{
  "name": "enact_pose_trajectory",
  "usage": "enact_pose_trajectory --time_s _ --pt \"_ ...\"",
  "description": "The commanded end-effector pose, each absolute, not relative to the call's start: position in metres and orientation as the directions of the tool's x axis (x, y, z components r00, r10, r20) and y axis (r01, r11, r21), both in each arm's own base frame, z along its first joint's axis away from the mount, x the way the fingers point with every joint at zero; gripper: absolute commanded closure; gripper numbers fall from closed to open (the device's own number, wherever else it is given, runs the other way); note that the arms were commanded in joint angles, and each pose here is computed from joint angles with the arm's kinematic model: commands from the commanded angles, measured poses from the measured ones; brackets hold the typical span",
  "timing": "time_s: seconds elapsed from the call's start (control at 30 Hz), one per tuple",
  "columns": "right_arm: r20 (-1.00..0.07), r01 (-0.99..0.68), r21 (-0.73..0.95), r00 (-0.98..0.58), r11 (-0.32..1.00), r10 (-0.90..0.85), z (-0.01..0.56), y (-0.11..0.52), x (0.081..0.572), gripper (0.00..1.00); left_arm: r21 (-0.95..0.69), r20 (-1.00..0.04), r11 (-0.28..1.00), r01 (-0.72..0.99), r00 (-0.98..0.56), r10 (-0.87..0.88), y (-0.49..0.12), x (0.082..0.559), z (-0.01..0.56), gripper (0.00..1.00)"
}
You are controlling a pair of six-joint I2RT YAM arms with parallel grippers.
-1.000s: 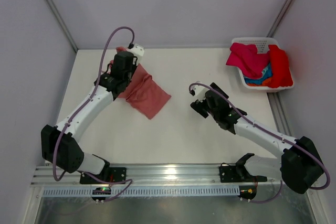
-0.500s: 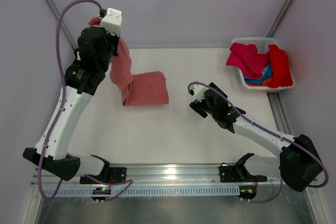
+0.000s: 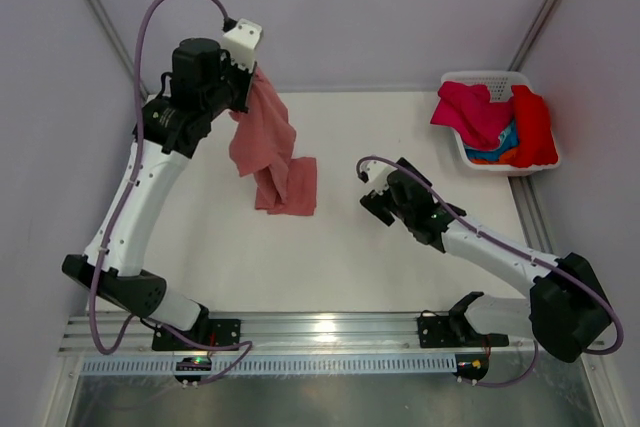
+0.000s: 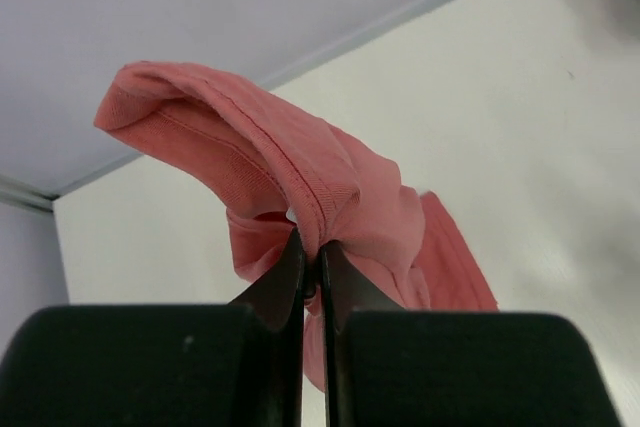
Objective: Fold and stack the t-shirts
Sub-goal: Move the tshirt to the center of the board
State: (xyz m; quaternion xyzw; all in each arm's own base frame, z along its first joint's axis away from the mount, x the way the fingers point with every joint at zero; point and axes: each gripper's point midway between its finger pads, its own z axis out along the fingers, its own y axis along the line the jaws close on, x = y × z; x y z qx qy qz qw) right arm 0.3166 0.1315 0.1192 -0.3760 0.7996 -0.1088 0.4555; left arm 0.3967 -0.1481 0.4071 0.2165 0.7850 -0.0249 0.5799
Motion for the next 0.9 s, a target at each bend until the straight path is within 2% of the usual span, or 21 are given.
enact_pose_trajectory --time_s 0.0,0.17,0.37,0.47,0.53,0.6,0.67,0.7,0.77,0.87 --pt "-0.677 -0.488 -0.503 -0.290 0.713 -0.676 0.132 0.139 0.326 0.01 0.114 -0.950 0.860 0.497 -0.199 0.241 -0.180 0.383 0.428 1.00" --pt "-0.673 -0.492 -0.502 -0.294 0.711 -0.679 0.130 0.139 0.326 0.01 0.097 -0.928 0.819 0.565 -0.246 0.280 -0.207 0.386 0.409 1.00" --pt "-0.671 -0.492 -0.503 -0.296 0.711 -0.680 0.129 0.139 0.326 0.01 0.115 -0.903 0.710 0.695 -0.224 0.366 -0.260 0.366 0.387 1.00" --pt "-0.672 -0.497 -0.503 -0.291 0.707 -0.681 0.130 0.140 0.325 0.01 0.041 -0.895 0.658 0.752 -0.265 0.359 -0.278 0.353 0.369 1.00" --pt "-0.671 -0.493 -0.504 -0.293 0.709 -0.681 0.130 0.139 0.326 0.01 0.025 -0.891 0.652 0.758 -0.279 0.358 -0.279 0.349 0.361 0.95" --pt "-0.671 -0.495 -0.503 -0.292 0.708 -0.681 0.130 0.140 0.326 0.01 0.018 -0.877 0.643 0.766 -0.296 0.378 -0.279 0.348 0.342 0.81" --pt "-0.672 -0.493 -0.503 -0.293 0.710 -0.680 0.129 0.139 0.326 0.01 0.021 -0.863 0.626 0.779 -0.302 0.406 -0.277 0.343 0.328 0.52" --pt "-0.672 -0.492 -0.505 -0.292 0.709 -0.681 0.130 0.139 0.326 0.01 0.022 -0.856 0.621 0.784 -0.306 0.417 -0.276 0.341 0.323 0.33" --pt "-0.670 -0.486 -0.510 -0.293 0.710 -0.682 0.130 0.138 0.327 0.01 0.023 -0.842 0.620 0.784 -0.320 0.435 -0.274 0.339 0.312 0.13" --pt "-0.668 -0.451 -0.528 -0.303 0.720 -0.680 0.133 0.133 0.331 0.01 0.023 -0.823 0.623 0.782 -0.339 0.456 -0.270 0.337 0.301 0.08"
